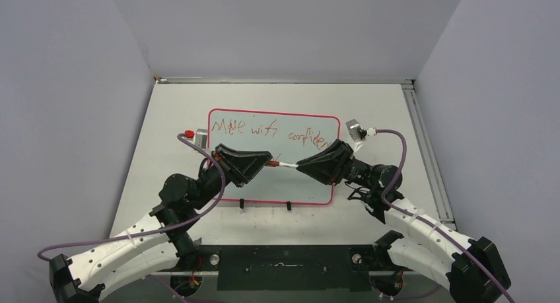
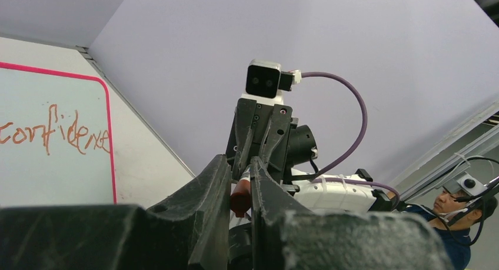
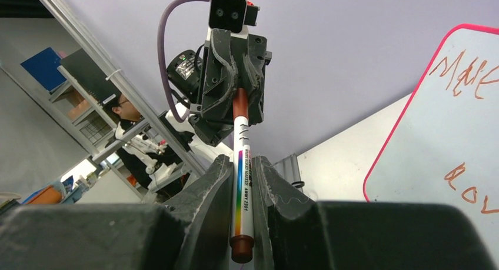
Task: Write a sentence on the whiteboard
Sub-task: Close the whiteboard marker at the center of the board, then place the whiteboard marker at the center of the board.
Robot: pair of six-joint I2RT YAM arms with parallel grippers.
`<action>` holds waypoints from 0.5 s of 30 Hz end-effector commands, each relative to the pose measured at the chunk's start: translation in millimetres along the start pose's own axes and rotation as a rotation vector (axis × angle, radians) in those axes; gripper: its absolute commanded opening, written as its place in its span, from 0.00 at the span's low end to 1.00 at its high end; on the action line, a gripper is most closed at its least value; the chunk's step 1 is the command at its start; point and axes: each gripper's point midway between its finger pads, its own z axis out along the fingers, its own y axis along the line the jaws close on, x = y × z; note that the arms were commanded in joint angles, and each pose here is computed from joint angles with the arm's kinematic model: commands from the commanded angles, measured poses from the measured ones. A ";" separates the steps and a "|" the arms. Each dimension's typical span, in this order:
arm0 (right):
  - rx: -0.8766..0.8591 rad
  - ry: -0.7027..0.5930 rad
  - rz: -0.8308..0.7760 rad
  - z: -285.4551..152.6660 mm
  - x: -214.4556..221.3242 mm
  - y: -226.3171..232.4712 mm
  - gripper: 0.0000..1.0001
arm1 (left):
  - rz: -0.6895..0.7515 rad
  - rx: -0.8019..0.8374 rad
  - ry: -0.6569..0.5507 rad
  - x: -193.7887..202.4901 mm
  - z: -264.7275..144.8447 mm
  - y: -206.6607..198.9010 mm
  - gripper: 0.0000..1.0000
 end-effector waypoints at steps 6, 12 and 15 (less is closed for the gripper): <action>0.392 -0.154 -0.183 -30.8 -36.6 -40.7 0.05 | 0.120 -0.211 0.395 55.6 -33.1 69.3 0.49; 0.824 -0.192 -0.384 -81.6 -81.1 -64.6 0.05 | 0.292 -0.299 0.372 3.7 -28.5 81.4 0.85; 1.092 -0.233 -0.444 -124.0 -101.1 -76.4 0.05 | 0.384 -0.387 0.353 -22.5 -31.7 94.5 0.88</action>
